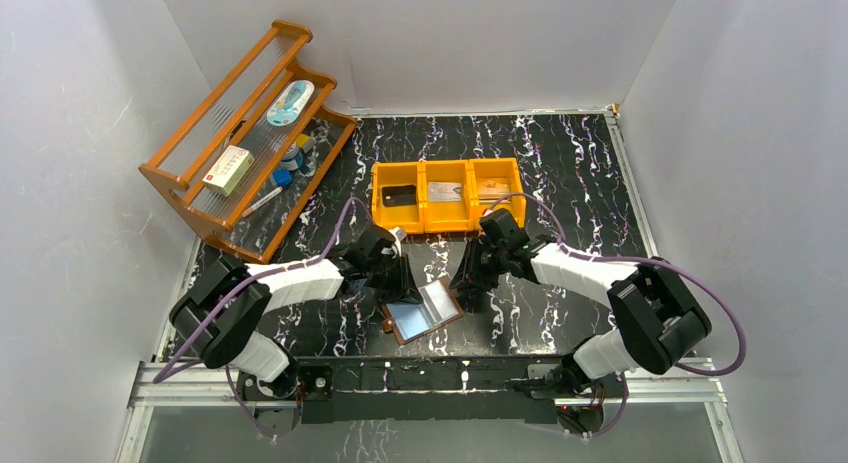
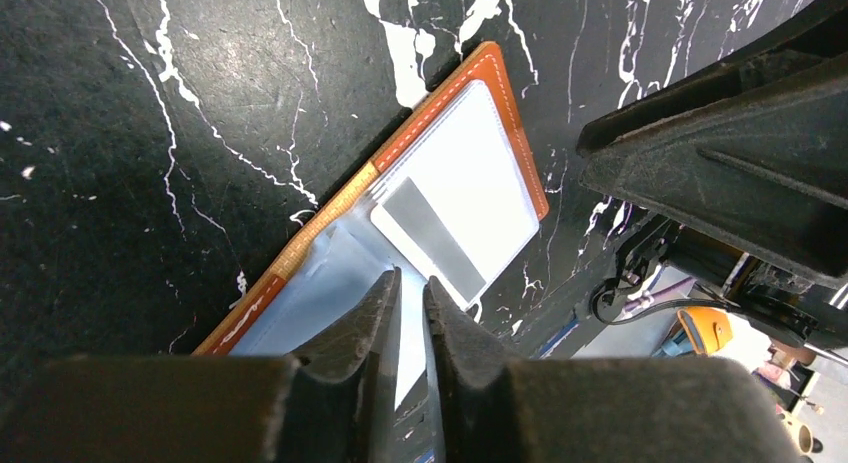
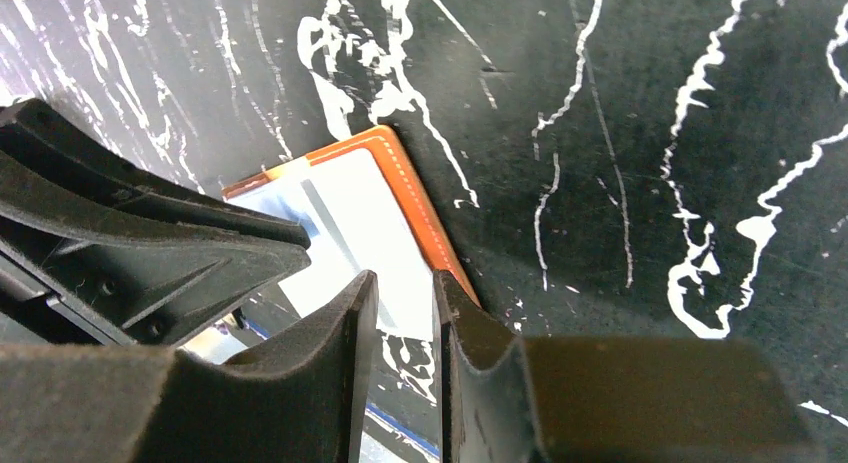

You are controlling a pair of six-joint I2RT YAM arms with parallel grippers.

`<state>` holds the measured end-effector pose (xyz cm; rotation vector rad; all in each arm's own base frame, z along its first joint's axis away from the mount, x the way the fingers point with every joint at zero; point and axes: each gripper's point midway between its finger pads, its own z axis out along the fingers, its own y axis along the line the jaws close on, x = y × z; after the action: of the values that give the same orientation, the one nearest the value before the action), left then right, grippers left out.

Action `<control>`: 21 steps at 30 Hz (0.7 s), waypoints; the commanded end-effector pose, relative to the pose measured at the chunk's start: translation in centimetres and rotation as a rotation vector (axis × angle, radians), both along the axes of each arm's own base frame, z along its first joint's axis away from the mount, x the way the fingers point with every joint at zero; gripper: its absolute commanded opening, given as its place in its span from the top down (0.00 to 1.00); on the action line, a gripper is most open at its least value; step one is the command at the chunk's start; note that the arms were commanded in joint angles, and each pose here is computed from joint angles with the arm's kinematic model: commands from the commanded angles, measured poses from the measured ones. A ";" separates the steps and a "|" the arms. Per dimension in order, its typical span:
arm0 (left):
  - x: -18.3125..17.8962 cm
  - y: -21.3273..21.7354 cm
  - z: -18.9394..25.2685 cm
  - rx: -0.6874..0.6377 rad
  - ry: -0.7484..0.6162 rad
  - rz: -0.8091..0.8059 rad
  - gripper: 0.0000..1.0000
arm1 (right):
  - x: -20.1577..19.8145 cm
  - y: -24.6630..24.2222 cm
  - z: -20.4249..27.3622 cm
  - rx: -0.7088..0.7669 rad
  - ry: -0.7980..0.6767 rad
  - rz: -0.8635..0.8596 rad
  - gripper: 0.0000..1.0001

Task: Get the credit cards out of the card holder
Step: Remove the credit card from the card holder.

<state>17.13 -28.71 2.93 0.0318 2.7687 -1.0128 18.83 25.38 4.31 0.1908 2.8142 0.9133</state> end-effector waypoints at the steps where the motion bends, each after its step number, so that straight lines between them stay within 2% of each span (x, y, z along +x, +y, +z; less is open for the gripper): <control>1: 0.1 0.3 1.3 -0.001 -0.014 0.023 0.83 | 0.7 1.1 2.2 0.034 -0.086 0.089 0.65; 8: -0.5 0.1 1.8 -0.014 0.027 0.014 0.69 | -0.4 2.6 0.8 0.050 -0.035 0.186 0.63; 10: -0.9 0.1 1.6 -0.017 0.051 0.018 0.66 | -0.8 2.9 0.1 0.052 -0.010 0.198 0.66; 15: -1.2 -0.2 1.1 -0.042 0.071 0.020 0.64 | -1.8 3.0 -1.1 0.051 0.032 0.224 0.79; 21: -1.5 0.4 -0.6 0.001 0.105 0.046 0.64 | -2.6 2.9 -1.7 0.060 0.074 0.214 0.92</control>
<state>16.56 -28.86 3.50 -0.0469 2.7975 -1.0505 16.56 27.61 2.54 -0.0537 2.9237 0.9997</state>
